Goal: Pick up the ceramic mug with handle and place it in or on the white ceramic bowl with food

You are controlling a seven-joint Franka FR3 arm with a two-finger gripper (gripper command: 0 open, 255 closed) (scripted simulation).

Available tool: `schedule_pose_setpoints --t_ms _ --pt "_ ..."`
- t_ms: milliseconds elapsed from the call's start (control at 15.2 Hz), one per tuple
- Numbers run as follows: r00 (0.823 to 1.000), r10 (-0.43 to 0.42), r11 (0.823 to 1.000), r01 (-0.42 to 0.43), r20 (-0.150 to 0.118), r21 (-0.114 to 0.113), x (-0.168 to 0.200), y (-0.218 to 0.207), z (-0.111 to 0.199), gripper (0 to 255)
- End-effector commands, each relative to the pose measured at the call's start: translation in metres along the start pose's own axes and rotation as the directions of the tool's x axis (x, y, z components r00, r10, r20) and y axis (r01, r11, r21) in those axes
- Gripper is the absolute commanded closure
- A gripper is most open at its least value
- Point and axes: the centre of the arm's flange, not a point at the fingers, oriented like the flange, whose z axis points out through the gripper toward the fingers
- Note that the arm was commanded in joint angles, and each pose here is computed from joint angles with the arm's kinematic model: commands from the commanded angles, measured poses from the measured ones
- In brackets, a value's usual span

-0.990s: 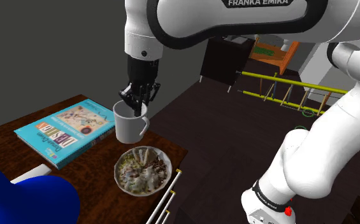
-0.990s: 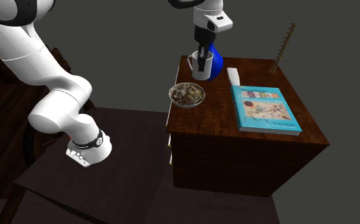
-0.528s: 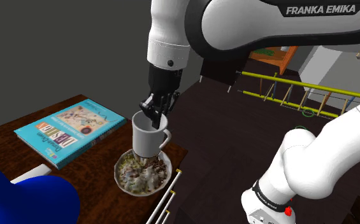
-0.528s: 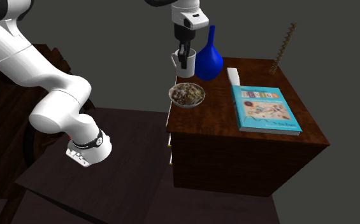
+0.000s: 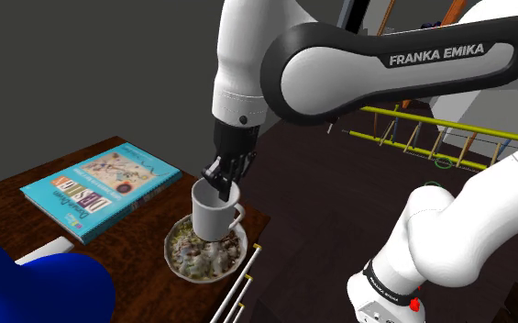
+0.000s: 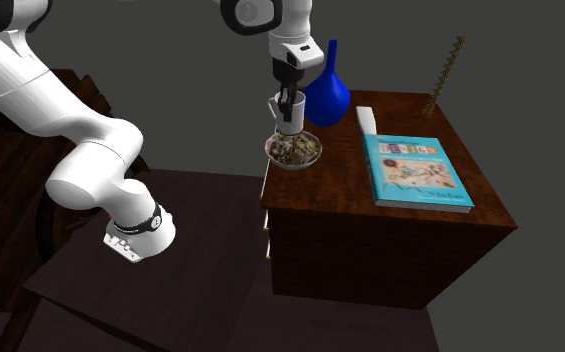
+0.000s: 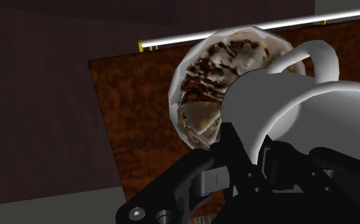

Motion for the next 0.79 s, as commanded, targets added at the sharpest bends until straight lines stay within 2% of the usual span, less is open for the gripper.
schedule_pose_setpoints --t_ms 0,396,726 --pt "1.000 0.000 1.000 0.000 -0.001 0.000 -0.001 0.000 0.010 255" --pt "1.000 0.000 1.000 0.000 -0.001 0.000 0.000 0.002 0.045 255" --pt "1.000 0.000 1.000 0.000 -0.001 0.000 0.000 0.002 0.045 255"
